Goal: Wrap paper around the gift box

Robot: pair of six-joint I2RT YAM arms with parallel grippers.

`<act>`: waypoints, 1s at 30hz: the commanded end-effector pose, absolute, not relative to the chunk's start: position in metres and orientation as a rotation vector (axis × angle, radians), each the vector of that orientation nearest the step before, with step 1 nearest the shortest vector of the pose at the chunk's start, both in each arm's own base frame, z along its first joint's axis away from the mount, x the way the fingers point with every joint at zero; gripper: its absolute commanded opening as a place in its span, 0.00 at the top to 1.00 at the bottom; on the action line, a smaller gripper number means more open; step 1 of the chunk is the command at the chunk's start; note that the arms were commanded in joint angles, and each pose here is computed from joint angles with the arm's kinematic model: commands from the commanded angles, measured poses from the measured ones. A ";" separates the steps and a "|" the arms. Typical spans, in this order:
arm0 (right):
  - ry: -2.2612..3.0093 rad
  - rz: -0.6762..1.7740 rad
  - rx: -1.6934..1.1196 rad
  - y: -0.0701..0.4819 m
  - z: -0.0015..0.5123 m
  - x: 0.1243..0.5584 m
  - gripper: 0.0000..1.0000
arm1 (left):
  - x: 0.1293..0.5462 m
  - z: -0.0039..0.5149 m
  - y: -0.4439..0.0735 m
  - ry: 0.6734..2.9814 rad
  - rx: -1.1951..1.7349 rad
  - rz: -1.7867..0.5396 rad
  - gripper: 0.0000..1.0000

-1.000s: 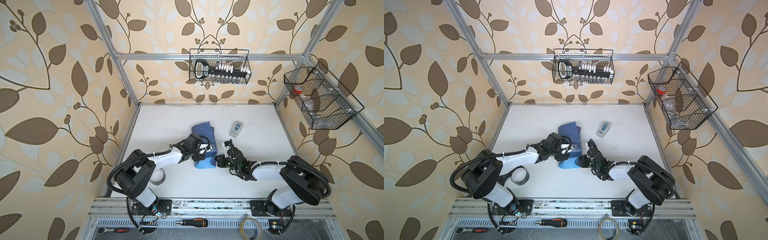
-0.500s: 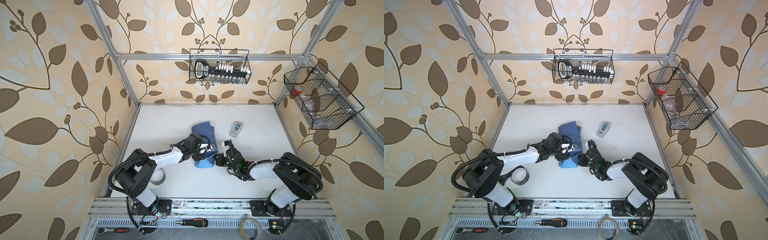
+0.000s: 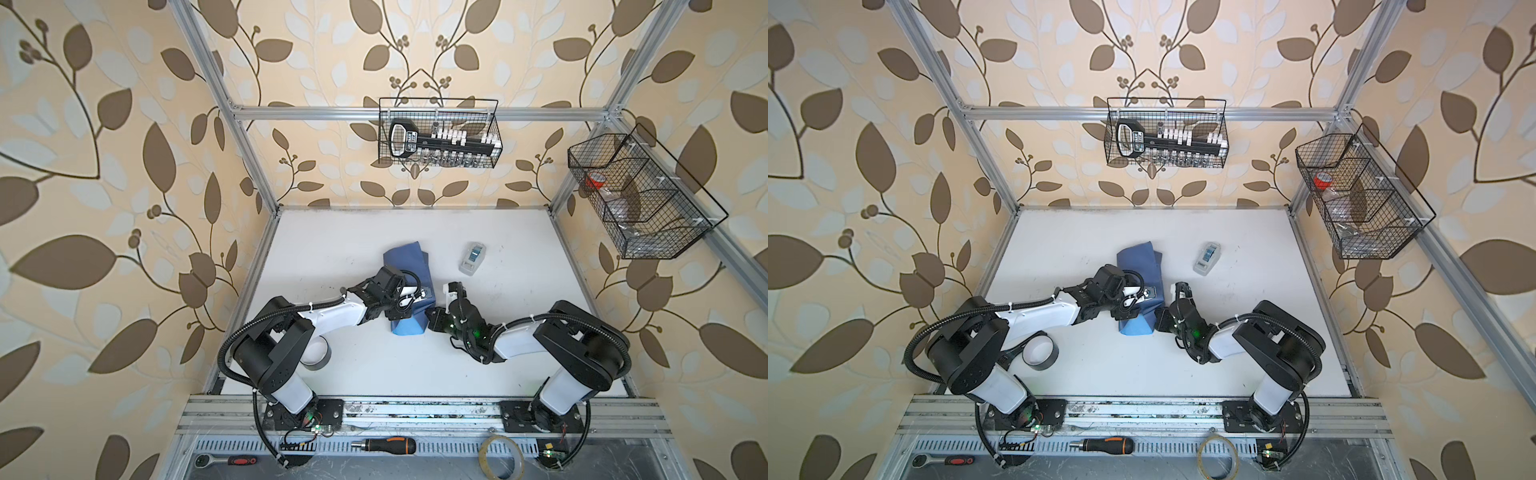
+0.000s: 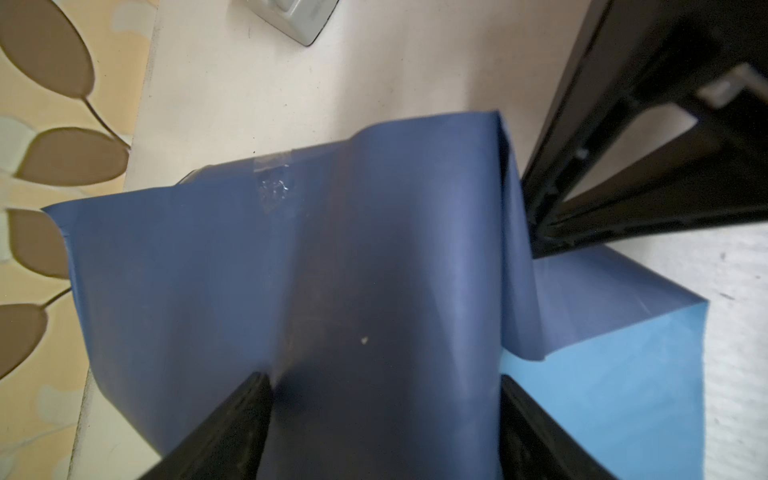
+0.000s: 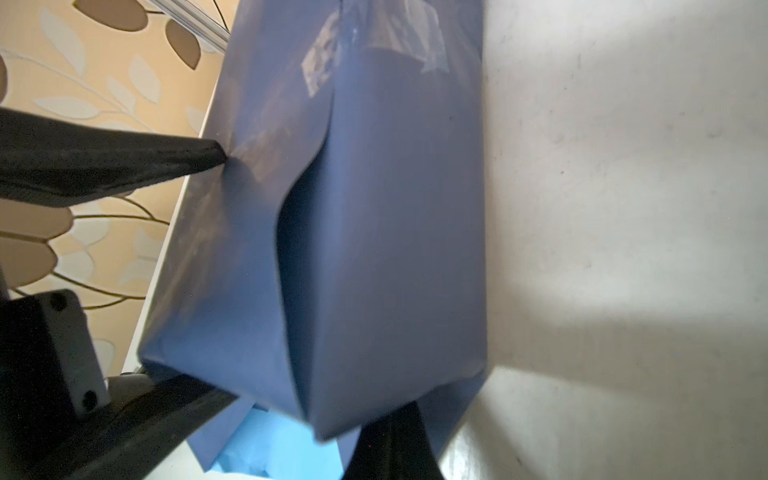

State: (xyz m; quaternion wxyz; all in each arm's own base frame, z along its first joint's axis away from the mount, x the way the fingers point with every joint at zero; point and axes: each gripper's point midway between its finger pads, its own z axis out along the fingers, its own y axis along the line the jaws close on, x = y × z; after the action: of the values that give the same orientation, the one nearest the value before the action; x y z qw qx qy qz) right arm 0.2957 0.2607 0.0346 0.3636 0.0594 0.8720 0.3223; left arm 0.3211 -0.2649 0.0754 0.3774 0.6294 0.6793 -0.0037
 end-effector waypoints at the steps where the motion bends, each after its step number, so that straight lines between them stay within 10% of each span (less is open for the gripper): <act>1: 2.213 0.824 0.201 0.258 0.034 0.300 1.00 | 0.305 0.050 -0.258 1.775 1.737 -0.011 0.16; 30: 2.278 0.768 0.268 0.245 -0.006 0.287 1.00 | 0.303 0.069 -0.269 1.753 1.681 -0.090 0.10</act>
State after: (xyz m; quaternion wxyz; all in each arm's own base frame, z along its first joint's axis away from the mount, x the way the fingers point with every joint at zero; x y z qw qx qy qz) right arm 0.2958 0.2596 0.0172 0.3684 0.0899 0.8652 0.3280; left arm 0.3186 -0.2671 0.0751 0.3736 0.6303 0.6805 -0.0111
